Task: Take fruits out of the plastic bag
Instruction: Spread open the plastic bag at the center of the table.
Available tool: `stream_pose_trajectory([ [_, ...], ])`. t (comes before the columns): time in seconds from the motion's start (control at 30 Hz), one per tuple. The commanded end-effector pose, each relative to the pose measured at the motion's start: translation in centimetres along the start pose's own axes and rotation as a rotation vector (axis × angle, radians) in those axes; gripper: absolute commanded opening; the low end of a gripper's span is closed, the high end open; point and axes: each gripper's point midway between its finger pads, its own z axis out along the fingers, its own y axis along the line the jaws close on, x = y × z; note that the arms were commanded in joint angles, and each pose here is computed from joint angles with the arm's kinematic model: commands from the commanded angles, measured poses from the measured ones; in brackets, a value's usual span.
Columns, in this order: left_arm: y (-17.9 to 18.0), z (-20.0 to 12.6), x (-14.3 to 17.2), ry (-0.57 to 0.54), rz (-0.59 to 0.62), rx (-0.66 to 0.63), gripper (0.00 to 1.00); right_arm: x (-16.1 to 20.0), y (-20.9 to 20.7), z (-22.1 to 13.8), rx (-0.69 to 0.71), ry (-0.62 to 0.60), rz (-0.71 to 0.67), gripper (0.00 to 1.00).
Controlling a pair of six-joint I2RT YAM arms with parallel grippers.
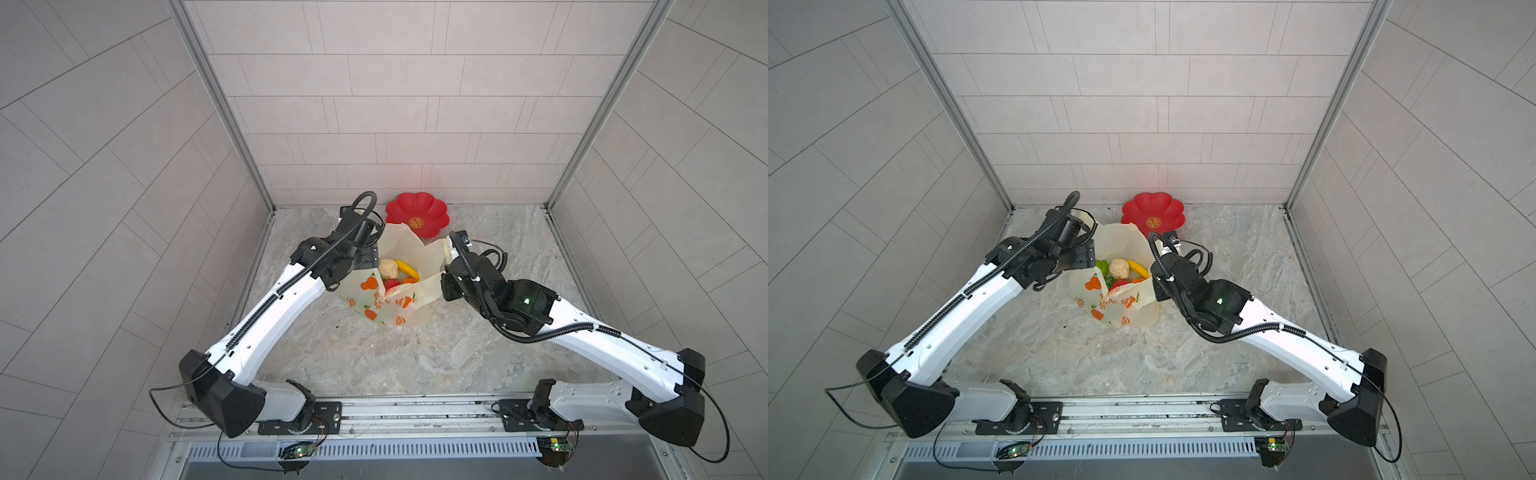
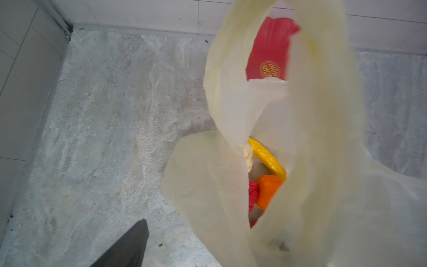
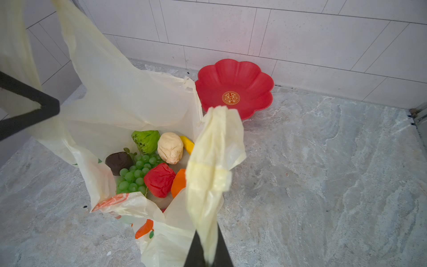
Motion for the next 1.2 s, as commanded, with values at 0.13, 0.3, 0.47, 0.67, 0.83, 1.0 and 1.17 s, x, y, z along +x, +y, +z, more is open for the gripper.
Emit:
stream_pose_trajectory([
  [0.13, -1.3, -0.2, 1.9, 0.039, -0.094, 0.178, 0.31, -0.6, -5.2, -1.1, 0.04, -0.023, 0.104, 0.06],
  [0.3, -0.5, -1.8, 3.9, -0.037, -0.15, 0.278, 0.2, -0.1, -6.9, -1.9, 0.044, -0.048, 0.154, 0.05],
  [0.47, 1.5, -1.9, 6.0, -0.078, -0.202, 0.271, 0.18, 2.3, -6.2, -1.0, -0.021, -0.038, 0.219, 0.05],
  [0.67, 4.3, 3.4, 10.3, 0.101, -0.361, 0.256, 0.25, 7.8, -5.4, 2.0, -0.05, 0.073, 0.293, 0.03],
  [0.83, 5.6, 5.1, 12.5, 0.273, -0.325, 0.161, 0.38, 11.0, -4.3, 3.9, -0.081, 0.167, 0.314, 0.01],
  [1.0, 6.7, 2.1, 10.9, 0.187, -0.265, 0.132, 0.72, 10.9, -3.9, 3.8, -0.094, 0.168, 0.3, 0.0],
  [1.17, 9.1, -2.5, 9.0, 0.098, -0.209, 0.022, 0.88, 10.1, -4.0, 3.3, -0.088, 0.15, 0.275, 0.0],
])
